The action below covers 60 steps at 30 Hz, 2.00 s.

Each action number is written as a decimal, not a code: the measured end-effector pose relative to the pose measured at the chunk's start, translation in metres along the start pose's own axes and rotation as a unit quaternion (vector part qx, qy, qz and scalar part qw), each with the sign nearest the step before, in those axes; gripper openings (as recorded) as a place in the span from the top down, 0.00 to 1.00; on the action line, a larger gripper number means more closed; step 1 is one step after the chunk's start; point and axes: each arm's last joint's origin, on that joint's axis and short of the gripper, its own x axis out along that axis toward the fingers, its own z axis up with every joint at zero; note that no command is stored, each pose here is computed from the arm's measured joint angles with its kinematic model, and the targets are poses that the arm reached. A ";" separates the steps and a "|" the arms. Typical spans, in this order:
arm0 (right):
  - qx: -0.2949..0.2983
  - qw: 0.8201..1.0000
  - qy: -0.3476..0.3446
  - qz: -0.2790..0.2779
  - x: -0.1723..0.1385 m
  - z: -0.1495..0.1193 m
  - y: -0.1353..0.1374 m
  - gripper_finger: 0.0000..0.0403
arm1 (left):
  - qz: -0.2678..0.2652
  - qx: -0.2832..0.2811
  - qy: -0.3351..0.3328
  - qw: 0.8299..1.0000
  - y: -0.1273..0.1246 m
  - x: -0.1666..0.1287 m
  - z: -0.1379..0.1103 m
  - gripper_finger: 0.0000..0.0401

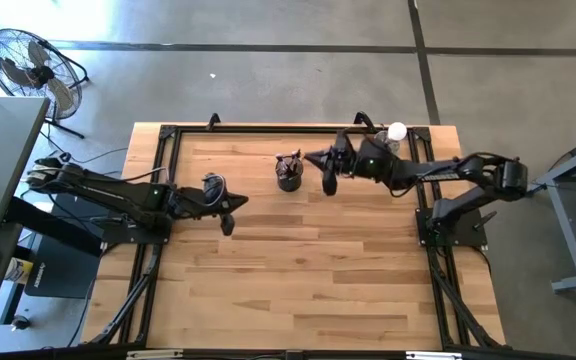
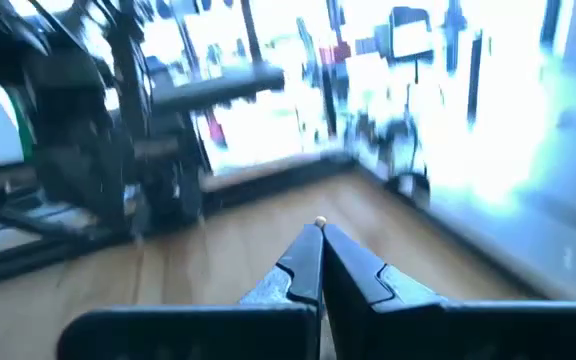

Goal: Pick & Place Makeup Brushes
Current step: Put the small white make-up brush into the black container, then return to Home Position

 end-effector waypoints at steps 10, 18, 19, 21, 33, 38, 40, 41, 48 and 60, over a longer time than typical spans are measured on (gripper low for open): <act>-0.146 0.988 0.027 -0.034 0.024 -0.009 -0.026 1.00 | 0.000 -0.038 -0.001 0.999 -0.009 0.020 -0.006 1.00; -0.123 0.987 0.097 -0.035 0.035 -0.041 -0.030 0.99 | 0.019 -0.038 -0.010 0.999 -0.009 0.023 -0.007 1.00; -0.120 0.987 0.100 -0.035 0.034 -0.038 -0.029 0.98 | 0.019 -0.038 -0.010 0.999 -0.008 0.023 -0.007 1.00; -0.115 0.987 0.110 -0.034 0.032 -0.029 -0.026 0.94 | 0.019 -0.038 -0.010 0.999 -0.009 0.023 -0.007 1.00; -0.112 0.980 0.161 -0.025 0.035 0.013 -0.008 0.68 | 0.031 -0.040 -0.008 0.999 -0.007 0.022 -0.008 1.00; -0.087 0.985 0.147 -0.023 0.037 0.021 -0.001 0.67 | 0.023 -0.001 0.011 1.000 -0.007 0.022 -0.011 1.00; -0.086 0.985 0.145 -0.021 0.036 0.023 0.001 0.69 | 0.001 0.038 0.019 0.999 -0.007 0.019 -0.009 1.00; -0.086 0.985 0.145 -0.019 0.036 0.023 0.002 0.70 | -0.010 0.055 0.020 0.998 -0.007 0.017 -0.008 1.00; -0.037 0.983 0.177 0.020 0.035 0.015 0.020 0.88 | -0.027 0.128 0.043 0.990 0.004 -0.007 -0.005 1.00; -0.009 0.985 0.169 0.017 0.031 0.004 0.079 0.99 | -0.123 0.167 0.011 0.978 0.038 -0.044 -0.042 1.00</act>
